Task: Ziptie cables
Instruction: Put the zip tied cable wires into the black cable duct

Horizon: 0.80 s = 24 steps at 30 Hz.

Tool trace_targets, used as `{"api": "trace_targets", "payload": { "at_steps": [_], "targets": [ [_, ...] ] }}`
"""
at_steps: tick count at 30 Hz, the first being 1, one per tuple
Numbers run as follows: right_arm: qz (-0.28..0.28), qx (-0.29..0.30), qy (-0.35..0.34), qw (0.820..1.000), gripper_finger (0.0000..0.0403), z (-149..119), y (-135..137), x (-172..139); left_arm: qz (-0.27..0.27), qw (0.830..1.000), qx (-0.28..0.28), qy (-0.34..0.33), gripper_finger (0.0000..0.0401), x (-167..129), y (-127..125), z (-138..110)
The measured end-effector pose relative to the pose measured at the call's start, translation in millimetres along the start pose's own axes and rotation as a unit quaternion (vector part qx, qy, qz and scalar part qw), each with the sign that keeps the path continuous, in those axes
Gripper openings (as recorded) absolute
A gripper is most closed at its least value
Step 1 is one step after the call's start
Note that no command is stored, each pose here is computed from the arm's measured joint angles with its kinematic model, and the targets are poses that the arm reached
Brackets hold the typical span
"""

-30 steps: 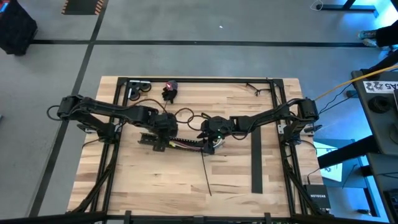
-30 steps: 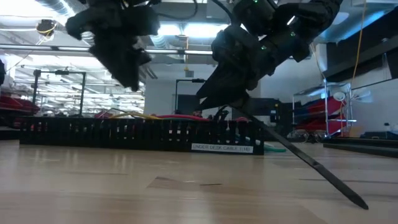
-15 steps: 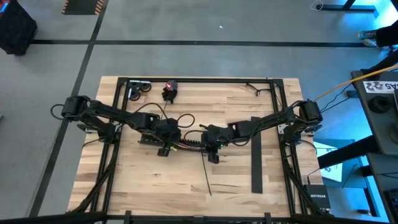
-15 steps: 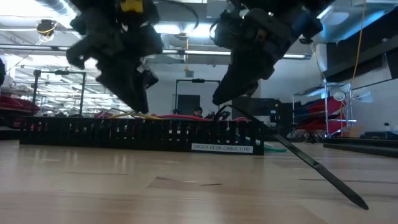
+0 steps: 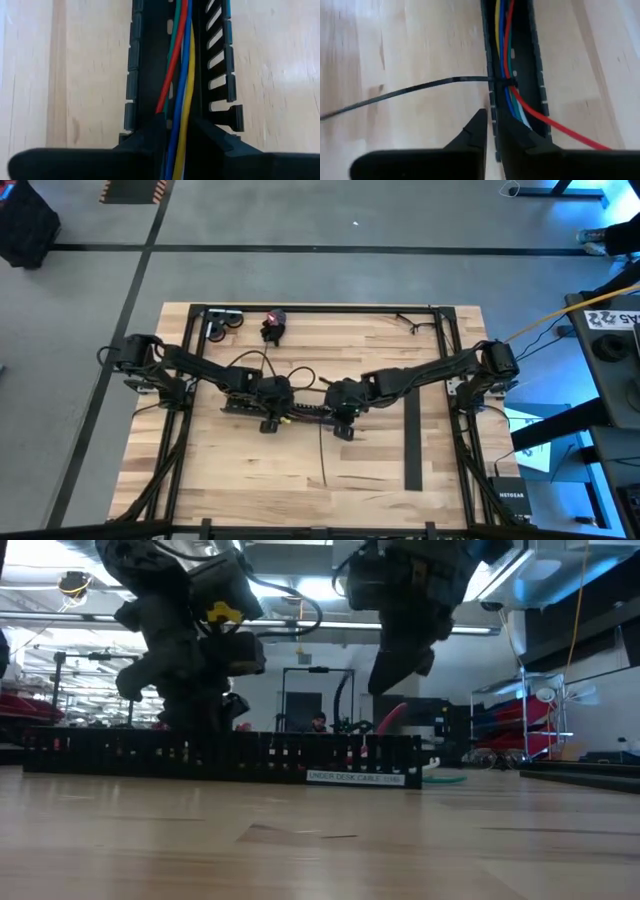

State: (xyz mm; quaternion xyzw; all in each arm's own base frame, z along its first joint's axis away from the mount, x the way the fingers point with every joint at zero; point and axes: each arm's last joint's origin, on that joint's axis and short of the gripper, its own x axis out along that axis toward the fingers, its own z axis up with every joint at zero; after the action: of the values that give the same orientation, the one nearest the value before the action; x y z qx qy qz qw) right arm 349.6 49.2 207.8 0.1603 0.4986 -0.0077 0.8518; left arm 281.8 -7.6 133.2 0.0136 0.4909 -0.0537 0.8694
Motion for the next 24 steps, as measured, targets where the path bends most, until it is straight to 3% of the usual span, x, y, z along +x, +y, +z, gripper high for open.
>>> {"api": "trace_targets", "payload": {
  "at_steps": [4,8,14,20,24],
  "targets": [
    [-0.009,0.036,-0.007,0.999,0.0016,5,10,-7,0.003,1.0,0.001,-0.02,0.0076,0,1,3],
    [-0.014,0.027,-0.049,0.998,0.0002,5,30,-6,0.005,0.999,0.003,-0.036,0.0076,1,1,6],
    [-0.018,0.082,-0.062,0.995,0.0007,-2,45,6,0.006,0.999,0.003,-0.04,0.0076,1,1,7],
    [-0.047,0.269,-0.032,0.961,0.0038,-9,37,6,0.005,0.999,0.004,-0.039,0.0076,1,1,7],
    [-0.004,0.35,-0.039,0.936,0.0094,-5,42,8,0.005,0.999,0.003,-0.041,0.0076,1,1,7]
  ]
}}
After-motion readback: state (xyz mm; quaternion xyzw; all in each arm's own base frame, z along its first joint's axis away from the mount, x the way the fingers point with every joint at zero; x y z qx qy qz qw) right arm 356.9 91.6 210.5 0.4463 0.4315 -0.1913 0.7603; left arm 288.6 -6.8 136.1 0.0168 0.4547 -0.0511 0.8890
